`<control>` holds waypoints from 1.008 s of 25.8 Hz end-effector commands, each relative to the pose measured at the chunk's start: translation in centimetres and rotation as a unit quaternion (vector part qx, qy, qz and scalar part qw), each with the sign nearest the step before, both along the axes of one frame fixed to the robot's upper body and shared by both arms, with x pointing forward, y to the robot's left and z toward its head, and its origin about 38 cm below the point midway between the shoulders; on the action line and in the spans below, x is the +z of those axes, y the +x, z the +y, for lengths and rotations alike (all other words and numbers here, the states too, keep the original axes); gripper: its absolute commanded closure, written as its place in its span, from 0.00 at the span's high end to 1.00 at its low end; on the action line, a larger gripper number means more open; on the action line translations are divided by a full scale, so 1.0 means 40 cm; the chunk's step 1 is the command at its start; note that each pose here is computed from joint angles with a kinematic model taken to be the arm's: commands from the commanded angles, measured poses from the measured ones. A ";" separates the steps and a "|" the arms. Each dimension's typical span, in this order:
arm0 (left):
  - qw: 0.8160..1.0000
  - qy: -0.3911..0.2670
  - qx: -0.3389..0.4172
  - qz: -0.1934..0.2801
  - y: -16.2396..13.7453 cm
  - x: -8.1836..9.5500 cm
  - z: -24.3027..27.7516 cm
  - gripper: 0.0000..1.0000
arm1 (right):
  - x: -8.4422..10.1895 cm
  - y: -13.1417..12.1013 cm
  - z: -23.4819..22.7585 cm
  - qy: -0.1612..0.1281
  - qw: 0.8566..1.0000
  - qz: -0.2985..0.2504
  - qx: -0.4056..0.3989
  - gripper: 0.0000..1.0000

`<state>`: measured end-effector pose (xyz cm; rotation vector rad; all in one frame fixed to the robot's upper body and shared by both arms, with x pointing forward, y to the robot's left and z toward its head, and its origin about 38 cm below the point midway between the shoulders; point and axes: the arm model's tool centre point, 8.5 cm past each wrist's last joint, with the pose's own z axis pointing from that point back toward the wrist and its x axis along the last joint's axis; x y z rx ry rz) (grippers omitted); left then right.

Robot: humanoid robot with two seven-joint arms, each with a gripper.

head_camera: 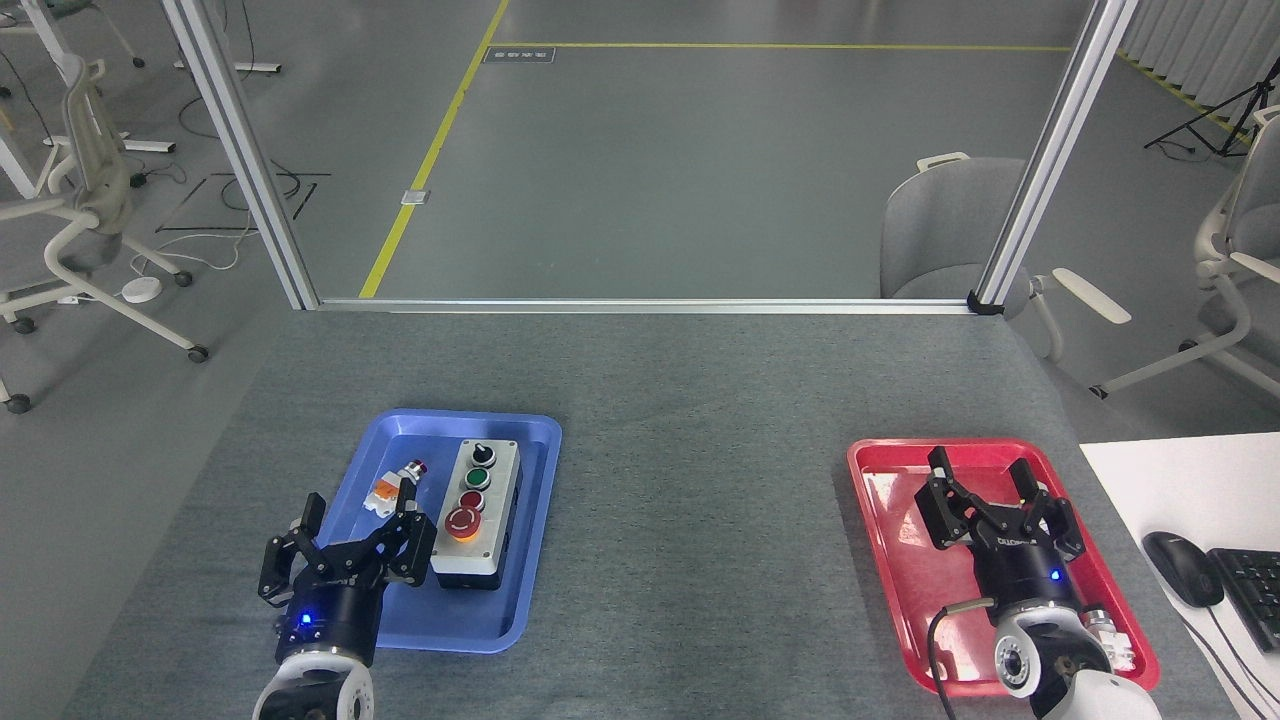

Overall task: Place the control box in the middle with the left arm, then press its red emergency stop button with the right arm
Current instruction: 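Move the left gripper to the gray control box and grasp it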

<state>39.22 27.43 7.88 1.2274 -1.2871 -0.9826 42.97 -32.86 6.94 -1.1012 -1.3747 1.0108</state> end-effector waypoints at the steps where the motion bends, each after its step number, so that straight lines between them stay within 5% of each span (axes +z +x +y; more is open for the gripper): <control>1: 1.000 0.002 0.001 0.006 -0.015 -0.018 0.004 0.99 | -0.001 0.000 -0.001 0.000 1.000 0.005 0.003 0.99; 11: 1.000 0.009 0.006 -0.003 -0.022 -0.015 0.006 0.99 | -0.001 0.000 0.002 0.004 1.000 0.004 0.005 0.99; 16: 0.999 0.035 0.005 0.015 -0.064 -0.053 0.008 0.99 | -0.002 -0.001 -0.001 0.003 1.000 0.005 0.005 0.99; 20: 0.984 0.172 -0.019 0.038 -0.101 -0.108 -0.065 0.98 | -0.002 -0.001 0.001 0.004 1.000 0.005 0.005 0.99; 26: 0.981 0.169 -0.039 0.088 -0.108 -0.197 -0.145 0.98 | -0.003 -0.001 0.003 0.004 1.000 0.005 0.006 0.99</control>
